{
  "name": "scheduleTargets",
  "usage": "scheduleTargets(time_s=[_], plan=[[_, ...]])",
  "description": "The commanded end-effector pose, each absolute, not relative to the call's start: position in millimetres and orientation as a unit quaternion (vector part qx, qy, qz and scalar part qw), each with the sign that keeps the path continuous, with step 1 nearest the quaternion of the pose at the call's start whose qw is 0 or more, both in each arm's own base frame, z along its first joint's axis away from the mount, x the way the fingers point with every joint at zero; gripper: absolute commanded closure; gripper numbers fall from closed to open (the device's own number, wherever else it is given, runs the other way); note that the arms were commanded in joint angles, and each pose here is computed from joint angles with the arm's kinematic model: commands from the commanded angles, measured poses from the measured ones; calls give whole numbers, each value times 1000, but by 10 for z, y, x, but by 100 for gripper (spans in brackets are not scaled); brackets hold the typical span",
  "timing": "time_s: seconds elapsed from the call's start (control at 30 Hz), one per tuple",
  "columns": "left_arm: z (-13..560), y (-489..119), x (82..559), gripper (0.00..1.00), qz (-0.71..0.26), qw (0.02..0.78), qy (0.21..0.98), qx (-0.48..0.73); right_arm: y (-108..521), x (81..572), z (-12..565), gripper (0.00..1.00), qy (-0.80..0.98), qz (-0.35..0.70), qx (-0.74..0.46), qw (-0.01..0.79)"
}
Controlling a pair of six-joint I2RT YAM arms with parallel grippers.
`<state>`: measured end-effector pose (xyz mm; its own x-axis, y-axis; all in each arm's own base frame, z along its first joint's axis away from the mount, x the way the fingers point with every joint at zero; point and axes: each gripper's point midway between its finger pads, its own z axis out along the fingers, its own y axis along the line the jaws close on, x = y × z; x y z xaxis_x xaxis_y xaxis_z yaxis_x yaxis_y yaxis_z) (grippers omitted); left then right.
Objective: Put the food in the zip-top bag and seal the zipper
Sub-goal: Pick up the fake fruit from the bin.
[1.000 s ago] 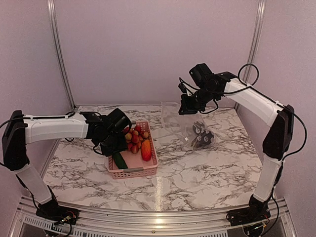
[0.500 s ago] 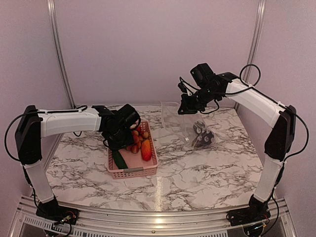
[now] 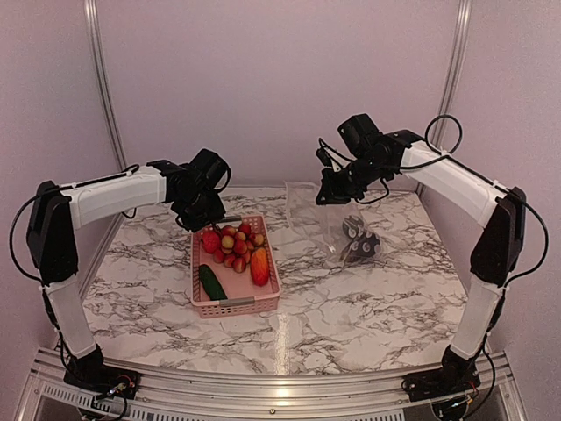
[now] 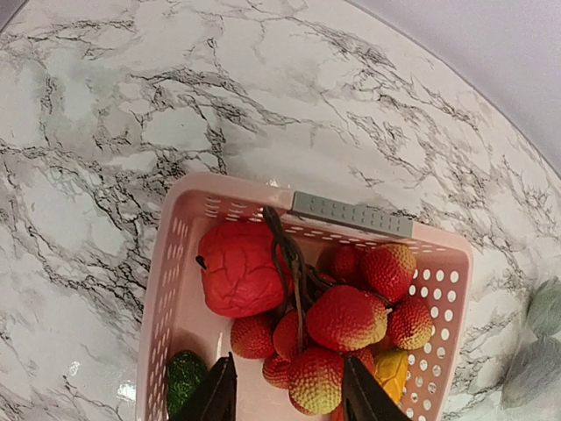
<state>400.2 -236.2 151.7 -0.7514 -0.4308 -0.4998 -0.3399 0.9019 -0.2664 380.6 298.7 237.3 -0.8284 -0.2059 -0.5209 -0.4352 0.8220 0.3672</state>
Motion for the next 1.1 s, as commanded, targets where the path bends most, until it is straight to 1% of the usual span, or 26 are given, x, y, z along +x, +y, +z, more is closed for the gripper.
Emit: scheduleTargets(time_s=[0.0, 0.13, 0.3, 0.7, 1.07], plan=[[1510, -2309, 4217, 57, -74, 310, 926, -203, 2986, 3744, 2565, 100, 917, 256, -172, 253], [1457, -2255, 4394, 60, -92, 317, 919, -216, 2997, 3742, 2597, 100, 916, 261, -169, 255], [1296, -2187, 4541, 67, -101, 301, 922, -221, 2982, 3726, 2585, 100, 917, 257, -170, 252], [1010, -2236, 4649, 67, -97, 280, 928, -224, 2988, 3723, 2595, 100, 917, 262, -165, 251], [862, -2237, 4637, 72, -87, 267, 934, -223, 2961, 3693, 2611, 100, 919, 261, -159, 251]])
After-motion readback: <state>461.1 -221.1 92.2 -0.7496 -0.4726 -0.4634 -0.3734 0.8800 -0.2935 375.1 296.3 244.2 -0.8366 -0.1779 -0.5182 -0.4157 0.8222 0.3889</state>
